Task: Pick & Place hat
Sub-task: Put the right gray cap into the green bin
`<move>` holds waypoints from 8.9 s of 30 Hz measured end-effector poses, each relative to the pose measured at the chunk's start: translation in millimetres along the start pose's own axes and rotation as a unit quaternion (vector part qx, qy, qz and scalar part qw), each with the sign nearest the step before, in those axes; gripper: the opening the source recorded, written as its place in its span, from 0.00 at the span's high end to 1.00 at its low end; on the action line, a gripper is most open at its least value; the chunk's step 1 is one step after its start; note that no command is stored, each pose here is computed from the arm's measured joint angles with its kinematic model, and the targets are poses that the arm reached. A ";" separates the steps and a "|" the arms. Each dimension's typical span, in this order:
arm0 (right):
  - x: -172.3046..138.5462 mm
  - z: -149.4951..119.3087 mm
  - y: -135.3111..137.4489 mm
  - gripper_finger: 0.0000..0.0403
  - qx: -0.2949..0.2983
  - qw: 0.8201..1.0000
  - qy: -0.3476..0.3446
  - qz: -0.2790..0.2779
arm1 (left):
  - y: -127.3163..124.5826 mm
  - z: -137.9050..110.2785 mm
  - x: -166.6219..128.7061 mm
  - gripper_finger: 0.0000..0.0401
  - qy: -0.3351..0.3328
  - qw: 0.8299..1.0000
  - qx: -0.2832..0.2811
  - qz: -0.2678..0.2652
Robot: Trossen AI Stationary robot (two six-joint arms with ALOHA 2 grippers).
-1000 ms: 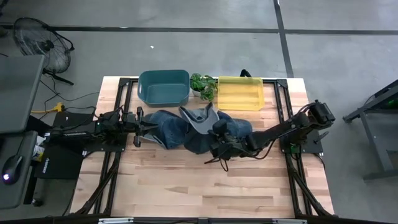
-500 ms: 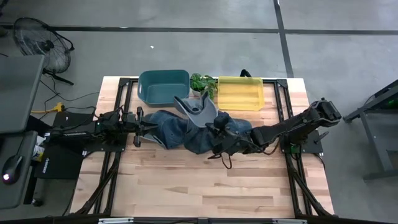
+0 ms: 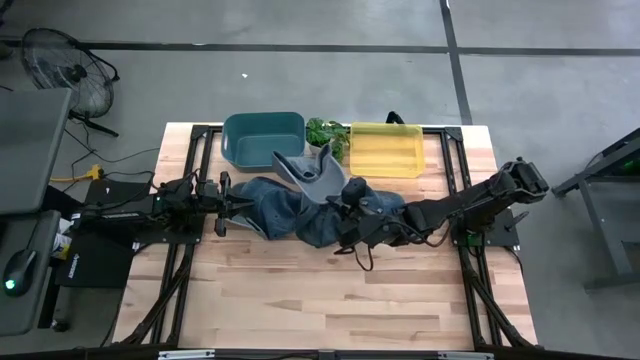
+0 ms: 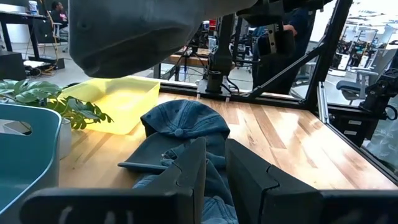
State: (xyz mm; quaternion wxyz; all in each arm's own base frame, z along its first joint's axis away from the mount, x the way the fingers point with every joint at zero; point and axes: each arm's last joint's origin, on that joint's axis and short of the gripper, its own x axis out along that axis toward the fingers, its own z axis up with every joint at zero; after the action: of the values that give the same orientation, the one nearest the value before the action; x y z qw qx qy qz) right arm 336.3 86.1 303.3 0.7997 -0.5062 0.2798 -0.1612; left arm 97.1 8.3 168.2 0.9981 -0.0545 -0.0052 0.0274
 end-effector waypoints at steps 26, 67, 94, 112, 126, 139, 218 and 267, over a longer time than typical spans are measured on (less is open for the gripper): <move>12.0 2.3 -21.3 0.99 0.040 0.997 -0.055 -0.039 | 6.1 26.3 -5.5 0.56 -0.116 0.968 -0.177 0.132; 7.6 8.2 -4.4 0.99 -0.271 0.933 -0.230 0.053 | 0.2 18.6 -3.9 0.36 -0.048 0.732 -0.680 0.009; 38.6 13.1 13.8 0.99 -0.301 0.919 -0.253 0.032 | -5.5 21.6 -4.2 0.36 0.010 0.735 -0.675 -0.065; 71.1 18.6 32.8 0.99 -0.280 0.923 -0.265 0.016 | -5.8 15.8 -4.0 0.40 0.042 0.734 -0.675 -0.055; 100.4 30.7 31.9 0.99 -0.253 0.930 -0.264 0.020 | -6.1 15.0 -4.0 0.50 0.050 0.735 -0.674 -0.056; 110.8 24.7 30.4 0.99 -0.241 0.937 -0.253 0.025 | -5.2 13.7 -3.9 0.64 0.043 0.746 -0.663 -0.042; 6.1 -46.8 -31.1 0.52 0.376 0.907 0.190 0.014 | 7.8 46.7 6.9 1.00 -0.242 0.792 -0.554 0.081; -41.2 -157.8 -123.0 0.52 0.409 0.872 0.252 0.090 | 197.0 113.1 52.7 1.00 -0.014 0.742 -0.636 0.209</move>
State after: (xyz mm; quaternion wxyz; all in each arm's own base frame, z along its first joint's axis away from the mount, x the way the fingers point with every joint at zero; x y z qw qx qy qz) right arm 210.4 -58.7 373.5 0.8485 -0.0489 0.4253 -0.3109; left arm 137.5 219.0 259.5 0.7004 -0.6764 -0.0234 0.2266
